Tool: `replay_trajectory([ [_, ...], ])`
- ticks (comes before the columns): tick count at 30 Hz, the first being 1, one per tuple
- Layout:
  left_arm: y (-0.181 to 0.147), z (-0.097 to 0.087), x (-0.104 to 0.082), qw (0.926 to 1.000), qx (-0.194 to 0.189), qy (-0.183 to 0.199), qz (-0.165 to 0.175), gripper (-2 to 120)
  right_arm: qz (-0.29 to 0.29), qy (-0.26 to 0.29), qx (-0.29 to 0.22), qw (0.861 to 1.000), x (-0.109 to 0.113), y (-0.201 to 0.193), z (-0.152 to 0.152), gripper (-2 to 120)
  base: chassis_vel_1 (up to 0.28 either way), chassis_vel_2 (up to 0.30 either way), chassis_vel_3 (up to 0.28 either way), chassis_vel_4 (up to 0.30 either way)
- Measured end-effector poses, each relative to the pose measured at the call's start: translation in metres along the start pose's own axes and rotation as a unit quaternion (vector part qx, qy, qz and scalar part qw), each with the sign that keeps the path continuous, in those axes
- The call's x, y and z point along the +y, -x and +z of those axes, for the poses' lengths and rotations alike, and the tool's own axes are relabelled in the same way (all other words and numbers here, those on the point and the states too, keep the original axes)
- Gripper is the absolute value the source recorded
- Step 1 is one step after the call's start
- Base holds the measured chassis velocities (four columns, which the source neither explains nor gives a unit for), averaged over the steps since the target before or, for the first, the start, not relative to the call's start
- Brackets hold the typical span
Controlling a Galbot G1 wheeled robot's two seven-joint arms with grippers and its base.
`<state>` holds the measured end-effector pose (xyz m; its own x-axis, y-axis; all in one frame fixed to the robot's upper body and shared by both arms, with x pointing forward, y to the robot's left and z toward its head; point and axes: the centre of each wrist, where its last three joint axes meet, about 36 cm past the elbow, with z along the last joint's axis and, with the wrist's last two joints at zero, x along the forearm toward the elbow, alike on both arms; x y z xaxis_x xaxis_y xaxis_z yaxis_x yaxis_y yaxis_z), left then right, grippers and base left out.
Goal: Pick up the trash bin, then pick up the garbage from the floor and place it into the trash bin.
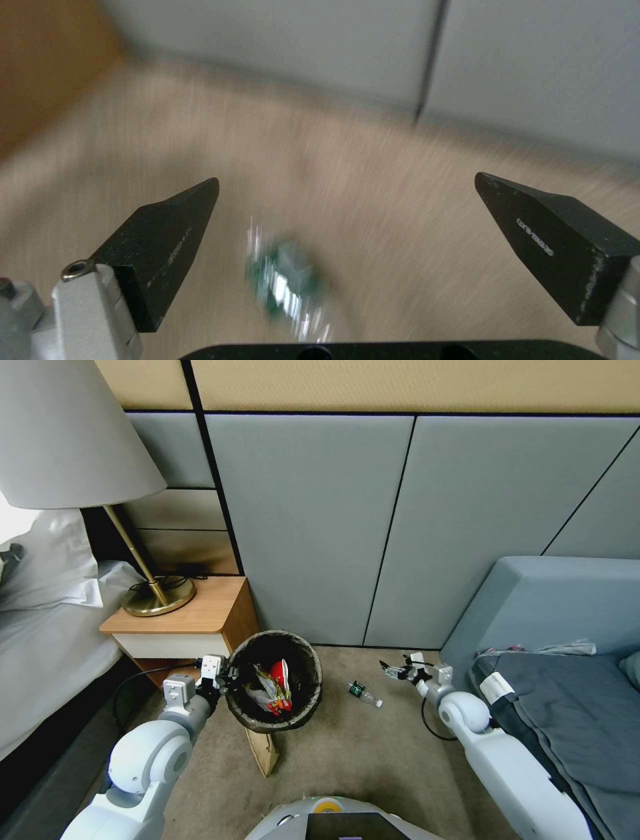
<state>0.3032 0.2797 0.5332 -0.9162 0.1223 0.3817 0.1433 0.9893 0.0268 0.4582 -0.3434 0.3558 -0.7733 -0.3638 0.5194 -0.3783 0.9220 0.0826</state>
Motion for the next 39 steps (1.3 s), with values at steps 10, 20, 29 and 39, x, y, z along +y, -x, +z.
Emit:
replay_trajectory([
  [10,-0.001,-0.001,0.000,1.0000,-0.002,0.000,-0.001,1,-0.069,0.014,0.067,0.995,-0.030,0.040,0.022,100,0.000,0.000,0.000,0.000],
  [20,0.000,-0.002,-0.001,1.0000,-0.003,0.000,0.002,1,-0.091,0.002,0.099,0.991,-0.032,0.067,0.040,100,0.000,0.000,0.000,0.000],
  [29,0.000,-0.001,-0.002,1.0000,-0.002,0.001,0.004,1,-0.077,-0.012,0.109,0.991,-0.008,0.114,0.067,100,0.000,0.000,0.000,0.000],
  [39,0.004,0.000,-0.002,1.0000,0.001,0.001,0.005,1,-0.065,-0.034,0.108,0.991,0.013,0.155,0.068,100,0.000,0.000,0.000,0.000],
])
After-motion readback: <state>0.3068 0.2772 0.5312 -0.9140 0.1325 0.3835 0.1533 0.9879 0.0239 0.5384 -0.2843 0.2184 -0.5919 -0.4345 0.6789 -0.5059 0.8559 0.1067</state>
